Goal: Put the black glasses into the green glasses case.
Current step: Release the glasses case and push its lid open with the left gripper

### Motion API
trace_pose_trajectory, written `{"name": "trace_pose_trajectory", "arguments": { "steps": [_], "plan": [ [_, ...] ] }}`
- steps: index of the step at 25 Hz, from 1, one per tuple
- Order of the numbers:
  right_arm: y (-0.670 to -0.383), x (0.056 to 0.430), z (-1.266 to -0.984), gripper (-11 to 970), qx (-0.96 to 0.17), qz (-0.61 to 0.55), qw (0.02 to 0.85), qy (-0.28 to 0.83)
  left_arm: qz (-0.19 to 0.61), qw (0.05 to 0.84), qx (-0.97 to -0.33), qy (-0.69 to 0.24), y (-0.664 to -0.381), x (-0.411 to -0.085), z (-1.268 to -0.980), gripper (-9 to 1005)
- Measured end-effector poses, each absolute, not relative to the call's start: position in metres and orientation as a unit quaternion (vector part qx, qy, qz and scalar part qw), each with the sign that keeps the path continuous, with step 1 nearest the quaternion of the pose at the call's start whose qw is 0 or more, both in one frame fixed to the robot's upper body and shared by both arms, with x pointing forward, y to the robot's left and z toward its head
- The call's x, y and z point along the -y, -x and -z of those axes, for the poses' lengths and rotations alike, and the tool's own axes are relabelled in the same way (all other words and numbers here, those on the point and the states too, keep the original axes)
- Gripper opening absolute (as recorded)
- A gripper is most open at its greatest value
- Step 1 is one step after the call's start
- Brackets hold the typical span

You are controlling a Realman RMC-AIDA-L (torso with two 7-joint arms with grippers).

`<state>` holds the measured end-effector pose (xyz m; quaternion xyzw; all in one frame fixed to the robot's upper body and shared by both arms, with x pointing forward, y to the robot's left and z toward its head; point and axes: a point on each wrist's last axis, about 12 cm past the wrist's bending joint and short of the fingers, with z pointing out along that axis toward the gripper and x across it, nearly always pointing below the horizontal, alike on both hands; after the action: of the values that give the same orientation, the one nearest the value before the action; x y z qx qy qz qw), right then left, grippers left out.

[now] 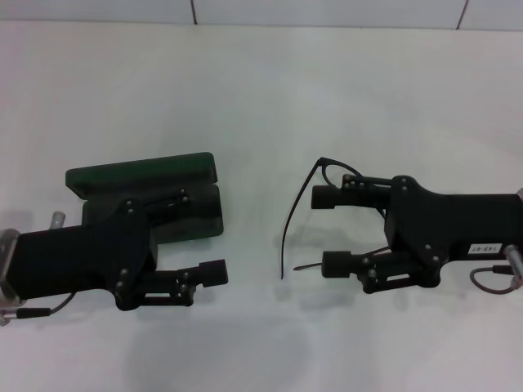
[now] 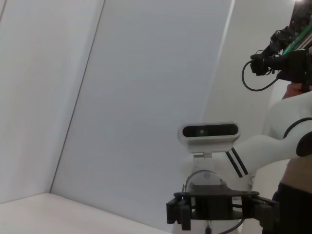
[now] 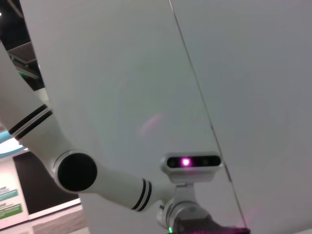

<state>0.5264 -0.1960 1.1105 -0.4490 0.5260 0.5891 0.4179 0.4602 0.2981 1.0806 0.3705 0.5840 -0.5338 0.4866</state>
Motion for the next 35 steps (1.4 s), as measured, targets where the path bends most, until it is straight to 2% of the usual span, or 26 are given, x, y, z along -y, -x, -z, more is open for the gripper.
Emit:
{"name": "trace_pose_trajectory", "arguments": {
  "steps": [14, 19, 22, 25, 27, 30, 35],
  "plan": [
    [-0.524, 0.21, -1.111, 836, -0.521, -0.578, 0.463, 0.424, 0.53, 0.496, -0.579, -0.372, -0.465, -0.298, -1.084, 834],
    [-0.525, 0.221, -1.108, 836, -0.528, -0.556, 0.493, 0.412, 0.497, 0.536, -0.568, -0.379, -0.489, -0.31, -1.117, 819],
    [-0.525, 0.221, -1.104, 836, -0.538, -0.544, 0.502, 0.404, 0.433, 0.529, -0.598, -0.419, -0.515, -0.312, -1.15, 810],
    [-0.523, 0.218, -1.099, 836, -0.546, -0.54, 0.501, 0.398, 0.31, 0.488, -0.656, -0.486, -0.54, -0.3, -1.191, 801],
    [-0.52, 0.217, -1.096, 836, -0.548, -0.542, 0.501, 0.392, 0.221, 0.449, -0.694, -0.518, -0.548, -0.293, -1.207, 795],
    [-0.514, 0.214, -1.088, 835, -0.556, -0.541, 0.507, 0.377, 0.121, 0.395, -0.728, -0.547, -0.555, -0.285, -1.222, 787],
    [-0.509, 0.216, -1.082, 835, -0.562, -0.536, 0.514, 0.364, 0.066, 0.295, -0.766, -0.567, -0.565, -0.271, -1.21, 772]
  ]
}}
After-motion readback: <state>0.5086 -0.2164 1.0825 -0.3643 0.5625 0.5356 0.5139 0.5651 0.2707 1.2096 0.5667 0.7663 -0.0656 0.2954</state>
